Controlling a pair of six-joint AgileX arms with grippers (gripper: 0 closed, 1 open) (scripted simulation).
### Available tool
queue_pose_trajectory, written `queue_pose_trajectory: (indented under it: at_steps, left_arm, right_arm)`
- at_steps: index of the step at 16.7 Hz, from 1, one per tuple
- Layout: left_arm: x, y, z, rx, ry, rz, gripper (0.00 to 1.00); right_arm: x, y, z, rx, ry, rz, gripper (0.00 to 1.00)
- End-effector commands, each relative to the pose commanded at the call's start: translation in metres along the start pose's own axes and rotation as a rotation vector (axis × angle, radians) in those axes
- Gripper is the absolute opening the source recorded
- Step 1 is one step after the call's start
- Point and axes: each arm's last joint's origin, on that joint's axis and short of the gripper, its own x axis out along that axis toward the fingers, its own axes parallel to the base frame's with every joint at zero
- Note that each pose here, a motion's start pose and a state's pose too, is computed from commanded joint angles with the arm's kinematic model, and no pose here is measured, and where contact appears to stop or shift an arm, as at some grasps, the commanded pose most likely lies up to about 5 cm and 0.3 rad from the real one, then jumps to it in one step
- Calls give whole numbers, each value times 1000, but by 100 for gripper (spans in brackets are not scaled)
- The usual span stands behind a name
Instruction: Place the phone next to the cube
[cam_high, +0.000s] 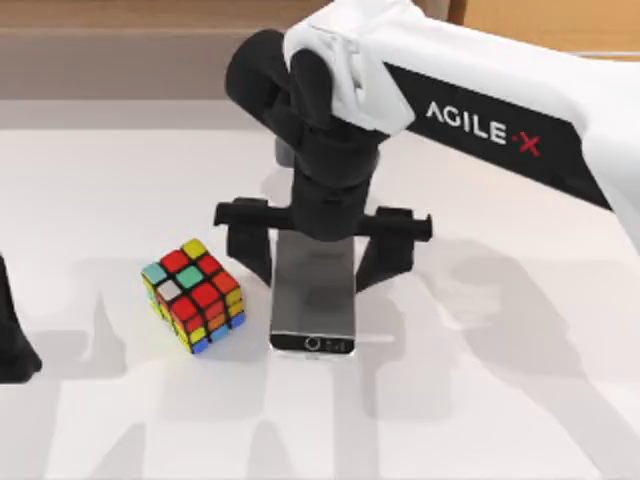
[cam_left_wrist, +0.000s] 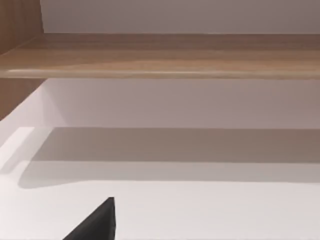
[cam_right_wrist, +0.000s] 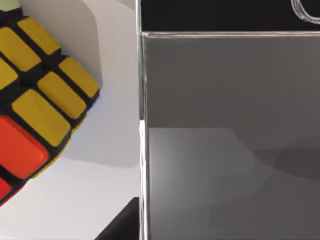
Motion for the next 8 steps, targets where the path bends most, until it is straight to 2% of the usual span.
queue_pose_trajectory:
  at_steps: [4,8]
  left_arm:
    - [0,0,0,0,0,0,100]
    - [0,0,0,0,0,0,100]
  right_arm:
    - [1,4,-10,0,13,41,0]
    - [5,3,-13,-3,4,51,0]
